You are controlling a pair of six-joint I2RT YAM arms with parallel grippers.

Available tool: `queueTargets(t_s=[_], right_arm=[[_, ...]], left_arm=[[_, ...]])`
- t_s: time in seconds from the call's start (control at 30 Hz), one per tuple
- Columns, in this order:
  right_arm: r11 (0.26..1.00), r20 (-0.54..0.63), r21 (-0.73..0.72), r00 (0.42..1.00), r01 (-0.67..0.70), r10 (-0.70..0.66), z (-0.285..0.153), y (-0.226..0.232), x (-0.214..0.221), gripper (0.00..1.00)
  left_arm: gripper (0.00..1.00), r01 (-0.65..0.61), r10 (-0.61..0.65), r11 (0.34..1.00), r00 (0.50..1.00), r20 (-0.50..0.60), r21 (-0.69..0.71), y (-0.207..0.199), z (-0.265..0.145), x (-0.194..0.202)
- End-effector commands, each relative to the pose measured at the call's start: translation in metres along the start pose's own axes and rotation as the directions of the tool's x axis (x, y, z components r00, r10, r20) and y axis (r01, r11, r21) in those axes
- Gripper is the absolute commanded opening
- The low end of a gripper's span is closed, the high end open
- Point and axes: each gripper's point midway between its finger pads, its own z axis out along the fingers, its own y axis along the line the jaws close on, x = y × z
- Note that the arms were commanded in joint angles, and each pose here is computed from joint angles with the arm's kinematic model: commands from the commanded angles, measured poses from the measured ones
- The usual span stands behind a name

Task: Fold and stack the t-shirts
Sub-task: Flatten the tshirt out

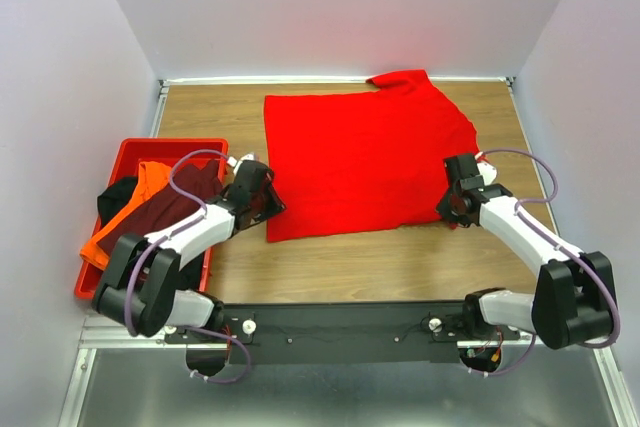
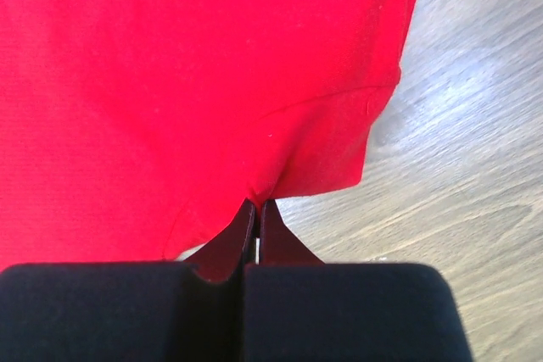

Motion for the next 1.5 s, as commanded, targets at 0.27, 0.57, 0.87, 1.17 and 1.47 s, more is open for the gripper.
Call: queueTargets(t_s=[0.27, 0.57, 0.87, 1.17, 1.47], right_arm=[[0.998, -0.063, -0.002, 0.996, 0.059, -0.059, 0.005, 0.004, 0.005, 0.0], [0.997, -0.055, -0.01, 0.995, 0.079, -0.08, 0.007, 0.005, 0.003, 0.01], [0.997, -0.05, -0.013, 0.995, 0.081, -0.081, 0.007, 0.003, 0.006, 0.0], [0.997, -0.055, -0.004, 0.995, 0.078, -0.078, 0.008, -0.001, 0.01, 0.0], [0.996, -0.101, -0.026, 0.991, 0.084, -0.086, 0.014, 0.001, 0.022, 0.0]], left_arm=[[0.33, 0.026, -0.038, 0.955, 0.999, -0.037, -0.296, 0.036, -0.035, 0.063], [0.47, 0.04, -0.048, 0.943, 0.999, -0.016, -0.332, 0.038, -0.046, 0.065], [0.52, 0.023, -0.022, 0.942, 1.0, 0.007, -0.335, 0.032, -0.033, 0.056], [0.17, -0.005, 0.01, 0.944, 1.0, 0.012, -0.331, 0.031, -0.025, 0.05], [0.0, 0.058, 0.014, 0.936, 0.979, 0.203, -0.347, 0.052, -0.052, -0.037]])
